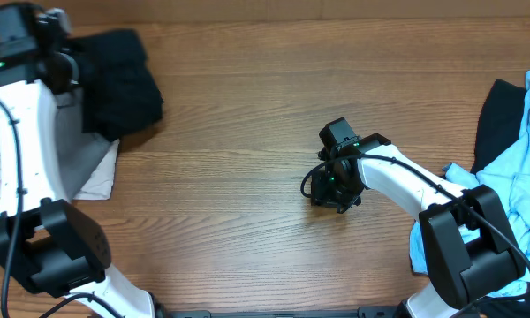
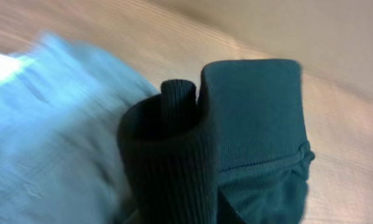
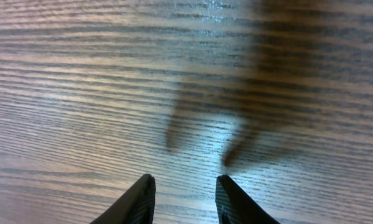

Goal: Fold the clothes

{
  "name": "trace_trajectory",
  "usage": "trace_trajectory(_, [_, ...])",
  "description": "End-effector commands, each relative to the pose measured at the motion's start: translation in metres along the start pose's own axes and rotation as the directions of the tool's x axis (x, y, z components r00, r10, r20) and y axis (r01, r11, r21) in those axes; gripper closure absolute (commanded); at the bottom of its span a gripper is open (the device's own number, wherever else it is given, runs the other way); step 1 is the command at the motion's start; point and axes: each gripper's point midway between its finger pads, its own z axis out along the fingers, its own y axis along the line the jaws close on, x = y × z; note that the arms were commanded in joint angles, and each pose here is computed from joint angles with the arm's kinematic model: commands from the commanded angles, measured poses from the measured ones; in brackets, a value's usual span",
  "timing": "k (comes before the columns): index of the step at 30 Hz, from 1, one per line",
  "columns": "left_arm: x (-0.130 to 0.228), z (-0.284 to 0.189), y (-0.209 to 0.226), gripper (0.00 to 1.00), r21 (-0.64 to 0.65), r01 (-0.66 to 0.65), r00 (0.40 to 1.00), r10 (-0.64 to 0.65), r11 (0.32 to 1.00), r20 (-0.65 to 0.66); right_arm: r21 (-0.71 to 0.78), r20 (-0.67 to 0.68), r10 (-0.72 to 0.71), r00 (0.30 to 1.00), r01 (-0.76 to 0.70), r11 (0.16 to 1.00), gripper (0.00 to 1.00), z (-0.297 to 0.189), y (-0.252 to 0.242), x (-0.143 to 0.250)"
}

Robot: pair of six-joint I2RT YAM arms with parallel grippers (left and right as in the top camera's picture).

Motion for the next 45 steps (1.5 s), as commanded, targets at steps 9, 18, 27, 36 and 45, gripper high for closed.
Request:
trace_trajectory(9, [-0.036, -0.007, 0.096, 0.82, -0.128, 0.163, 0.978, -0.143, 0.978, 0.151, 0.010, -0.003, -0.001, 1.000, 0.001, 1.000, 0.64, 0.001, -0.002, 0.000])
trace_trajectory(18, [-0.008, 0.027, 0.160, 0.77, -0.250, 0.238, 0.971, -0.223, 0.939, 0.088, 0.013, -0.011, 0.002, 1.000, -0.001, 1.000, 0.64, 0.001, -0.003, 0.002])
trace_trajectory(27, [0.014, 0.020, 0.206, 0.02, -0.363, 0.308, 0.950, -0.305, 0.879, 0.067, 0.013, -0.010, 0.001, 1.000, -0.001, 1.000, 0.64, 0.001, -0.003, 0.002])
trace_trajectory(36, [-0.033, 0.006, 0.118, 0.00, 0.127, 0.284, 0.951, -0.296, 0.950, 0.087, 0.013, -0.010, 0.001, 1.000, -0.001, 1.000, 0.64, 0.001, -0.003, 0.002])
trace_trajectory(45, [0.001, 0.007, 0.027, 0.64, 0.394, 0.301, 0.954, -0.265, 0.869, -0.142, 0.009, -0.001, -0.002, 1.000, 0.002, 1.000, 0.65, 0.001, -0.002, 0.000])
